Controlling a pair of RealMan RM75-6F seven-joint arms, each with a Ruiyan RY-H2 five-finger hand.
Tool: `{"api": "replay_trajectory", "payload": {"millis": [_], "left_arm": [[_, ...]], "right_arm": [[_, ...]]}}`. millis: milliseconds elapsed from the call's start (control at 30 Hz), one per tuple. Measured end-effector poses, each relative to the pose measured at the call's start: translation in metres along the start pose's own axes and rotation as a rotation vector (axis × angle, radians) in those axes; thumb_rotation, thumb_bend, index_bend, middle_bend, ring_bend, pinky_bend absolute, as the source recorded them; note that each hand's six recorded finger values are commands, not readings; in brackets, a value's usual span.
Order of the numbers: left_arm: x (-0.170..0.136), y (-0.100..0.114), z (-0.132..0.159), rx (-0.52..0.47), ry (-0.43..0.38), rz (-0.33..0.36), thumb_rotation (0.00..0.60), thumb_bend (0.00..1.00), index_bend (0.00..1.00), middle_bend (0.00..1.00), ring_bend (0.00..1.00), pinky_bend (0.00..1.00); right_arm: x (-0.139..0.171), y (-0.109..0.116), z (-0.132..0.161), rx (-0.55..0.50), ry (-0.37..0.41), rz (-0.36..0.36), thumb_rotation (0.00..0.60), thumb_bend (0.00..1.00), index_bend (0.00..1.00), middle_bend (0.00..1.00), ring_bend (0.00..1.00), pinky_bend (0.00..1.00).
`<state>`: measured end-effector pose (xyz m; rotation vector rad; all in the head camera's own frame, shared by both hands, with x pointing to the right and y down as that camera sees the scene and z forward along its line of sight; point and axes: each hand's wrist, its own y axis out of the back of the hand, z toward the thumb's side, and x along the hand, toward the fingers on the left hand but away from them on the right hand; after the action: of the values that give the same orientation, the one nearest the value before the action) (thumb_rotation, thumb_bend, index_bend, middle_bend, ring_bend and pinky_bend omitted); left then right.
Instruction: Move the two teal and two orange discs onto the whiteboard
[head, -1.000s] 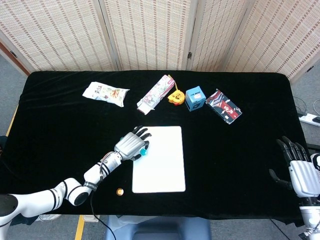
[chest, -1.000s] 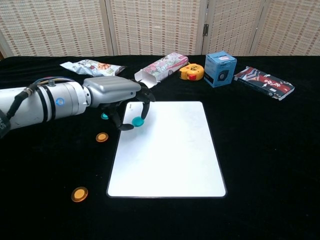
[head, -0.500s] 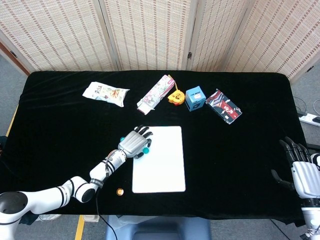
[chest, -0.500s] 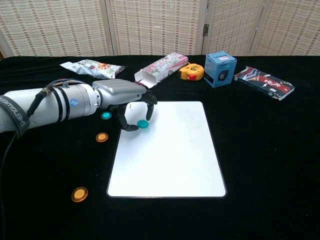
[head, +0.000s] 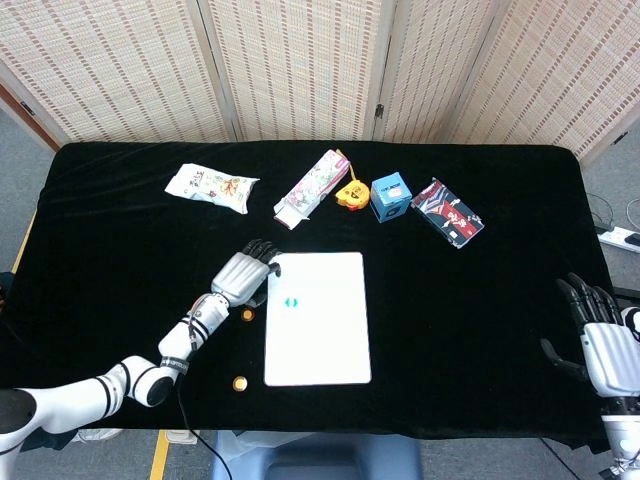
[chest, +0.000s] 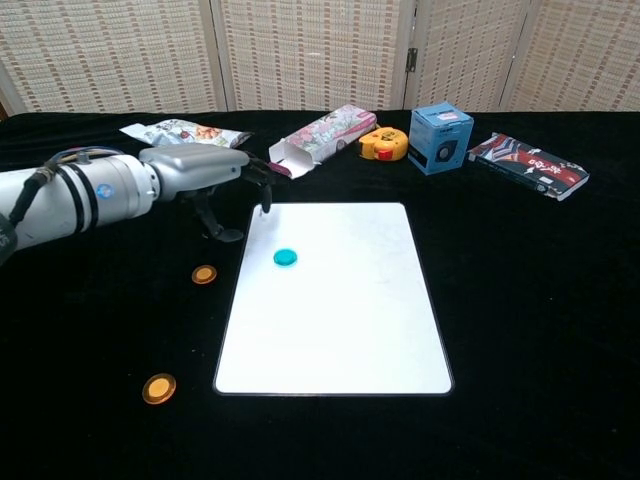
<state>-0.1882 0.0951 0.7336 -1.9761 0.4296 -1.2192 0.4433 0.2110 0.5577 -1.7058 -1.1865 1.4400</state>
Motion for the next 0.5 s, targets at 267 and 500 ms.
{"api": "replay_trajectory", "payload": {"millis": [267, 500], "left_arm": [[-0.004, -0.016, -0.043, -0.011, 0.105, -0.036, 0.600, 0.40, 0.42, 0.15, 0.02, 0.00], [0.000, -0.029, -0.055, -0.026, 0.147, -0.063, 0.600, 0.40, 0.43, 0.15, 0.02, 0.00]], "right_arm": [[-0.002, -0.001, 0.002, 0.002, 0.005, 0.003, 0.600, 0.36, 0.00, 0.05, 0.06, 0.00], [0.000, 0.000, 0.000, 0.003, -0.004, 0.001, 0.600, 0.36, 0.00, 0.05, 0.06, 0.00]]}}
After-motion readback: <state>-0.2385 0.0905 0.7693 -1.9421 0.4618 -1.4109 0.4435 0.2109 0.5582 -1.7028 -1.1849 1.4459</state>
